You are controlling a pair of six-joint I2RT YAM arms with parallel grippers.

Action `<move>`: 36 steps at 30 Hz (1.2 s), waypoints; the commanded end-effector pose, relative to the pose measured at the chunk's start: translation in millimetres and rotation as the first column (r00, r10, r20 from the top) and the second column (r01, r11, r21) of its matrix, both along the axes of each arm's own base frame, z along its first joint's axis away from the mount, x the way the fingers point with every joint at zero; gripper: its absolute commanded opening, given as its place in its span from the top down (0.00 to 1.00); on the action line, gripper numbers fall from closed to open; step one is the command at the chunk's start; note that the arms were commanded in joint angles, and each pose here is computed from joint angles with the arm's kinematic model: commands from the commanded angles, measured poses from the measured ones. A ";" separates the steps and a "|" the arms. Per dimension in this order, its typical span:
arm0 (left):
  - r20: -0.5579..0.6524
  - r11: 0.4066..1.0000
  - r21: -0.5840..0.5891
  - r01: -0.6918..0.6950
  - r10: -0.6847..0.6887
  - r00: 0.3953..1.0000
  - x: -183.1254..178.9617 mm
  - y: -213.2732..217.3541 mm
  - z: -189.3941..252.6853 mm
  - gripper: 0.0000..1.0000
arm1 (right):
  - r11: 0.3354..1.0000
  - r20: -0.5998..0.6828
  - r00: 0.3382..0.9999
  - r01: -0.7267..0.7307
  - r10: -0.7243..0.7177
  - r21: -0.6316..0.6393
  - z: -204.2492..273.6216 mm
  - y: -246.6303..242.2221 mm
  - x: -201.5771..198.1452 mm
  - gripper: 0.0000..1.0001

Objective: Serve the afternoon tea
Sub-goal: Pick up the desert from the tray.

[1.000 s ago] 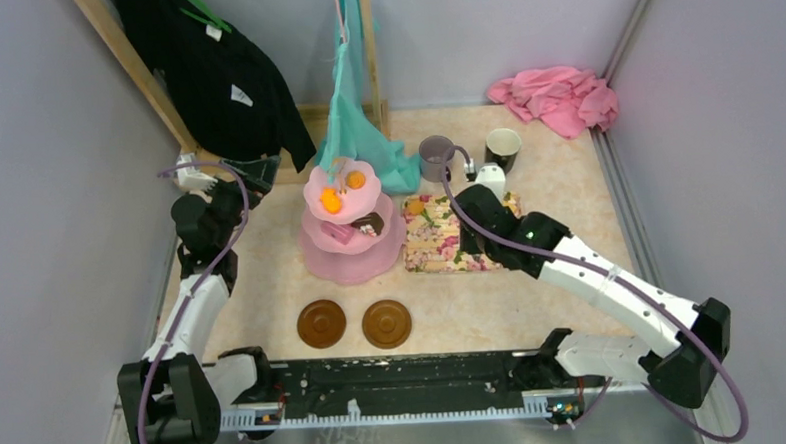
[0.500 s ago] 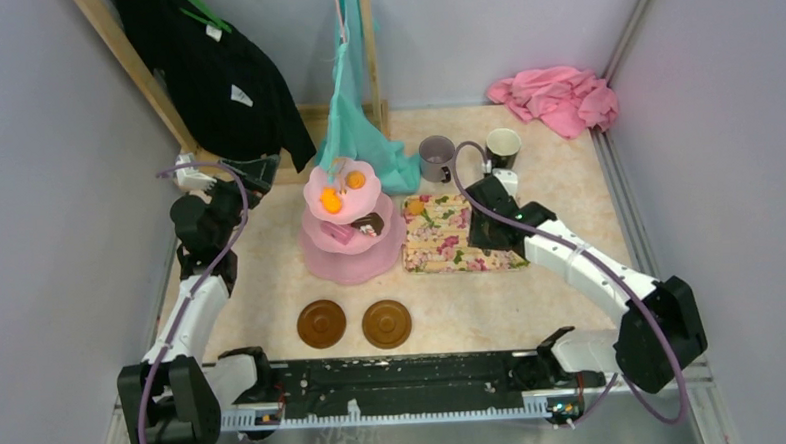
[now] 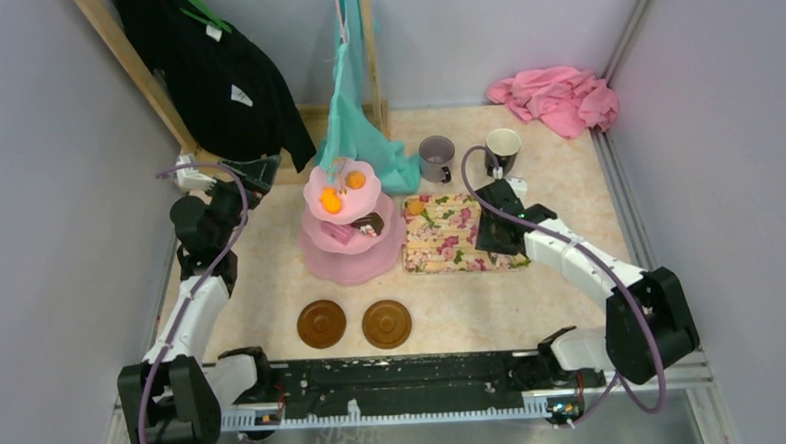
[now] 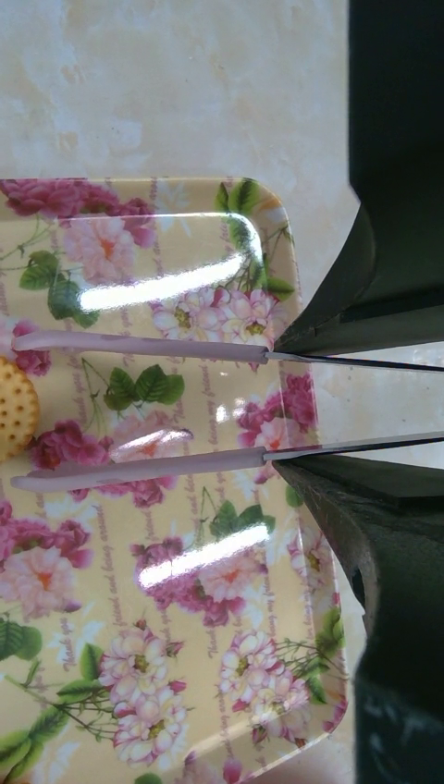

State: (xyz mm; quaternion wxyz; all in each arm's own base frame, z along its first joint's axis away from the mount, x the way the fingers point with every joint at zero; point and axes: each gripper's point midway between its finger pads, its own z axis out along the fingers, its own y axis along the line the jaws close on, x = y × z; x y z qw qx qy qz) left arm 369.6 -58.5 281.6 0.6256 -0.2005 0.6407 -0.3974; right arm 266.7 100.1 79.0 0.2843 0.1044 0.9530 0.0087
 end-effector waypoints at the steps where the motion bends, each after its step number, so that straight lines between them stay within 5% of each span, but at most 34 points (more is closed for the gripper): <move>1: 0.042 1.000 -0.001 0.012 -0.012 0.999 -2.3 -0.1 9.0 0.01 | 1.000 0.047 0.999 0.000 -0.001 0.024 4.2 4.5 16.4 0.58; 30: 0.034 1.000 -0.019 0.009 -0.009 0.999 0.9 5.7 5.4 0.01 | 1.000 0.030 0.999 -0.011 0.011 0.004 -3.0 4.9 53.7 0.57; 36: 0.036 1.000 -0.016 0.007 -0.006 0.999 0.9 6.3 5.8 0.01 | 0.999 0.034 0.999 -0.027 0.027 0.020 -0.5 6.9 51.3 0.64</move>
